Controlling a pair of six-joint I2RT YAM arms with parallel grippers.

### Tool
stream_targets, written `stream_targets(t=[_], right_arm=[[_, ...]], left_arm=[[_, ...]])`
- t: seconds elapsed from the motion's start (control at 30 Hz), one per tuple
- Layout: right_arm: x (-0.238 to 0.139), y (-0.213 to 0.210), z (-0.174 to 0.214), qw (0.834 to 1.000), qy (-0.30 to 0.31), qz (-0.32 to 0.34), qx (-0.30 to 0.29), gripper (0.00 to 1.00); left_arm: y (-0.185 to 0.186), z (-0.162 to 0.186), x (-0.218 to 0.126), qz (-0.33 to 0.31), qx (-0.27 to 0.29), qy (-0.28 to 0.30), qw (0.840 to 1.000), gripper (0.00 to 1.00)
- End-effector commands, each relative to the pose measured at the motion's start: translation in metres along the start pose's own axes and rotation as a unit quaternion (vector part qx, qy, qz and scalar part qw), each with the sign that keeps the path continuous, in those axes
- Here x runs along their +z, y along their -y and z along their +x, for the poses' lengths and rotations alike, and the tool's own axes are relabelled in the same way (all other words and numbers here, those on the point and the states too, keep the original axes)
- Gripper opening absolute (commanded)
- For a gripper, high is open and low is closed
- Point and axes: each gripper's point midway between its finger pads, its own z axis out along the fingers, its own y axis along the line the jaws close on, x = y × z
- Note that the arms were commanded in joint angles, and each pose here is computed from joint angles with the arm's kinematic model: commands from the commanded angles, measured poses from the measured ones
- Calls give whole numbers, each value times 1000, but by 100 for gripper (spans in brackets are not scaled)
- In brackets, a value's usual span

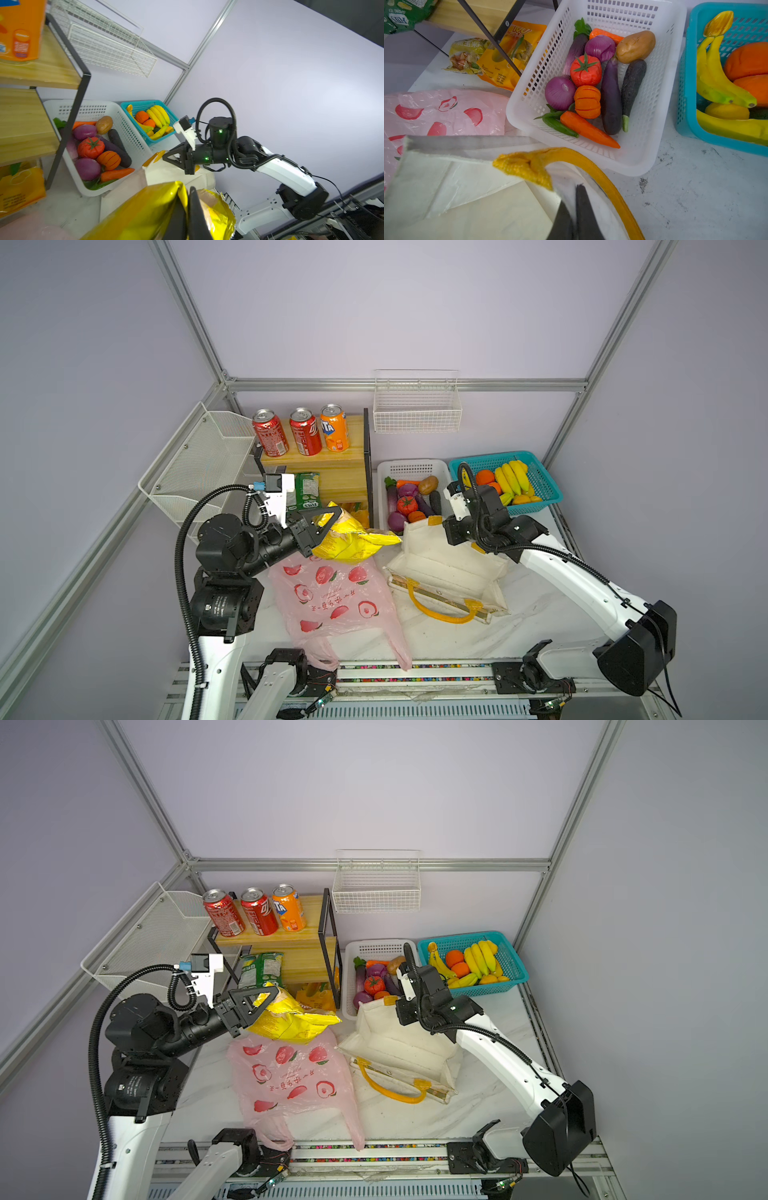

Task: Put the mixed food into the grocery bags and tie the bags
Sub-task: 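Carry the Lay's bag with the left gripper over the open tote bag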

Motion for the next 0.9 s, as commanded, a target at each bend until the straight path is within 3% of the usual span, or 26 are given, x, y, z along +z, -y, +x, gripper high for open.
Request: stream_targets(t=[0.0, 0.23, 0.43, 0.67, 0.87], right_arm=[[-7, -9, -25, 999, 29, -36, 4, 7], [2, -9, -29, 997, 19, -73, 27, 7], [7, 4, -28, 997, 18, -67, 44, 7], [15, 9, -23, 997, 10, -61, 54, 7], [17, 14, -24, 997, 12, -45, 63, 7]], left_arm=[[61, -25, -1, 101, 12, 17, 995, 0], [108, -9, 50, 210, -14, -28, 977, 0], [121, 20, 90, 246, -34, -73, 966, 0], [82, 69, 128, 212, -74, -103, 969, 0], [69, 116, 153, 207, -113, -145, 961, 0]])
